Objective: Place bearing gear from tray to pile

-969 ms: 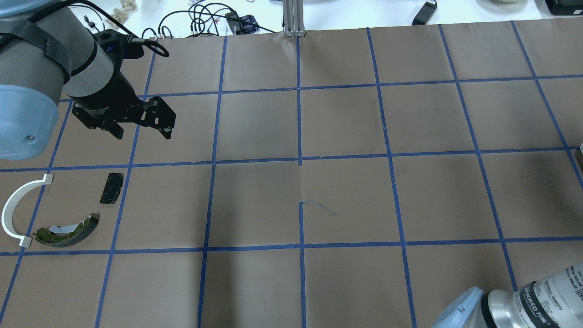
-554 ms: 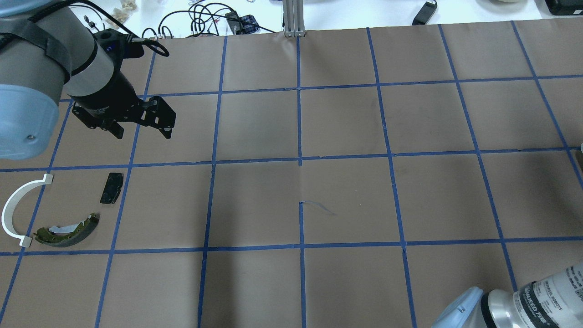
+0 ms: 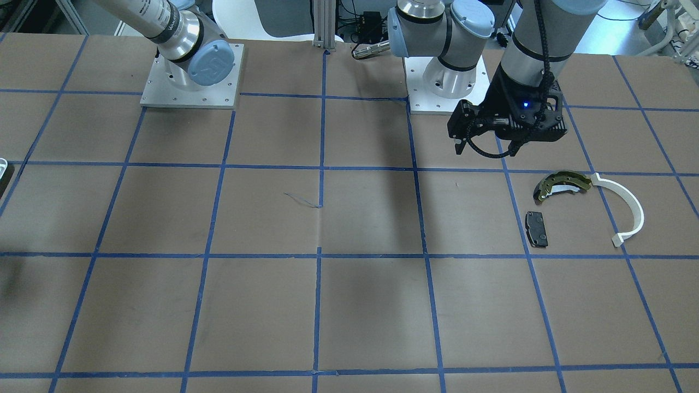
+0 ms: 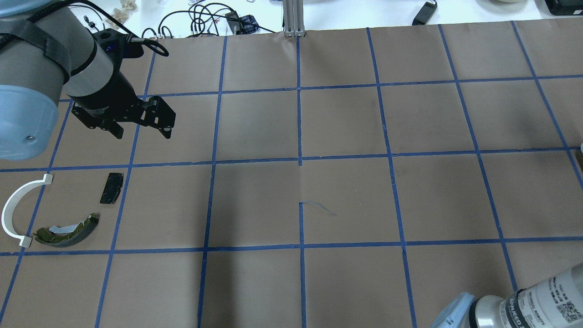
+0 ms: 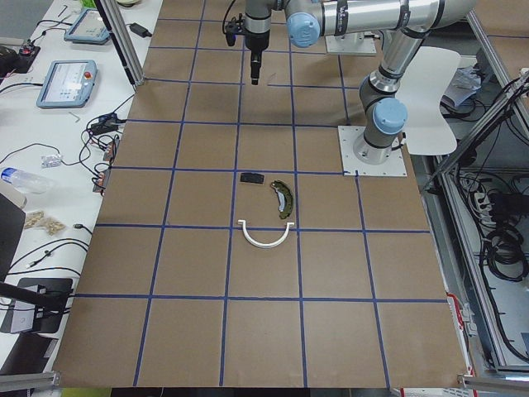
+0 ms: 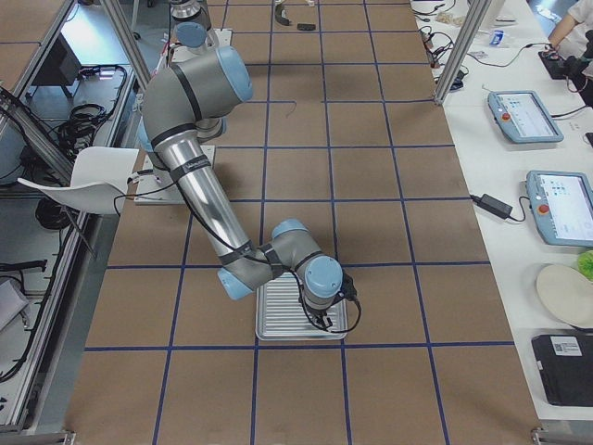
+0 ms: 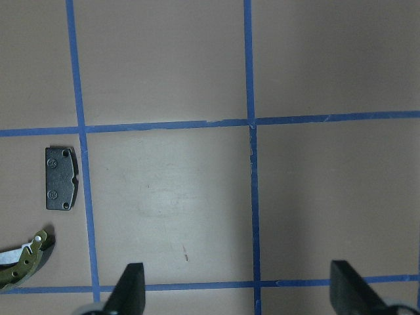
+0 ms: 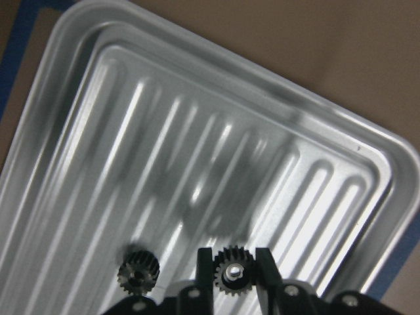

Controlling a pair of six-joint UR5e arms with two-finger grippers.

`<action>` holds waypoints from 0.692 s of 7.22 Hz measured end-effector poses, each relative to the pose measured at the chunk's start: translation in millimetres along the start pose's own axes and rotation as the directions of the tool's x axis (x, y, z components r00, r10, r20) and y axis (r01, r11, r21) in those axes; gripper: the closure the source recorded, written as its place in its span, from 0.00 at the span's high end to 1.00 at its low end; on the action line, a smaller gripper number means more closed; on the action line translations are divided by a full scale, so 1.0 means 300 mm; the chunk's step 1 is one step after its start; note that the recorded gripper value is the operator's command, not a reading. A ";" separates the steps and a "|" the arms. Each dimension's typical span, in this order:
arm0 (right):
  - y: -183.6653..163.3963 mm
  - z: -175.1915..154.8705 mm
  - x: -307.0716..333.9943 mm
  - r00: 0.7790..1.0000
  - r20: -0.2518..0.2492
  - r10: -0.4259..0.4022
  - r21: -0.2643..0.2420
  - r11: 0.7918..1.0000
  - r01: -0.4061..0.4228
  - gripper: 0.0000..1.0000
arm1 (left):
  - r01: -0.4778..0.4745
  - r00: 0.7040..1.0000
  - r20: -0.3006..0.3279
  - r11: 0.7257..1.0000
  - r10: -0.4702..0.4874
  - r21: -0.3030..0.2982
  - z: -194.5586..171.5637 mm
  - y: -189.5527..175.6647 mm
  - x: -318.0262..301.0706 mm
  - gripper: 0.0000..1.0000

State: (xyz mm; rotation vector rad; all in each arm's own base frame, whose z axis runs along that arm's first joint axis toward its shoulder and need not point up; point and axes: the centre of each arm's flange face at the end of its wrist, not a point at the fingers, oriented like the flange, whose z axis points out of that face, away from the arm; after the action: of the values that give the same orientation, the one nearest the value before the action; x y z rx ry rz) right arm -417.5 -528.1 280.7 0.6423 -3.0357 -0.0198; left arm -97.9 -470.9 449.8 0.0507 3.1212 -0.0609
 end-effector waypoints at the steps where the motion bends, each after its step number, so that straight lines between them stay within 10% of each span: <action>1: -0.163 -0.067 -0.132 1.000 0.016 0.012 -0.003 1.000 -0.012 0.19 | 0.000 1.000 0.000 1.000 0.000 0.000 -0.001 0.000 0.000 1.00; 5: -0.867 -0.181 -1.041 0.985 0.066 0.161 -0.046 0.986 -0.158 0.19 | 0.001 1.000 -0.005 1.000 -0.001 -0.003 0.002 0.000 0.001 1.00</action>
State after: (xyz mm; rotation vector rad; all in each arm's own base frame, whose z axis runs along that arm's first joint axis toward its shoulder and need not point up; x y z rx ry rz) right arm -24.7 -639.7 318.6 0.4026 -3.1345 -0.1011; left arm -98.2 -470.8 449.3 0.0500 3.1264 -0.0558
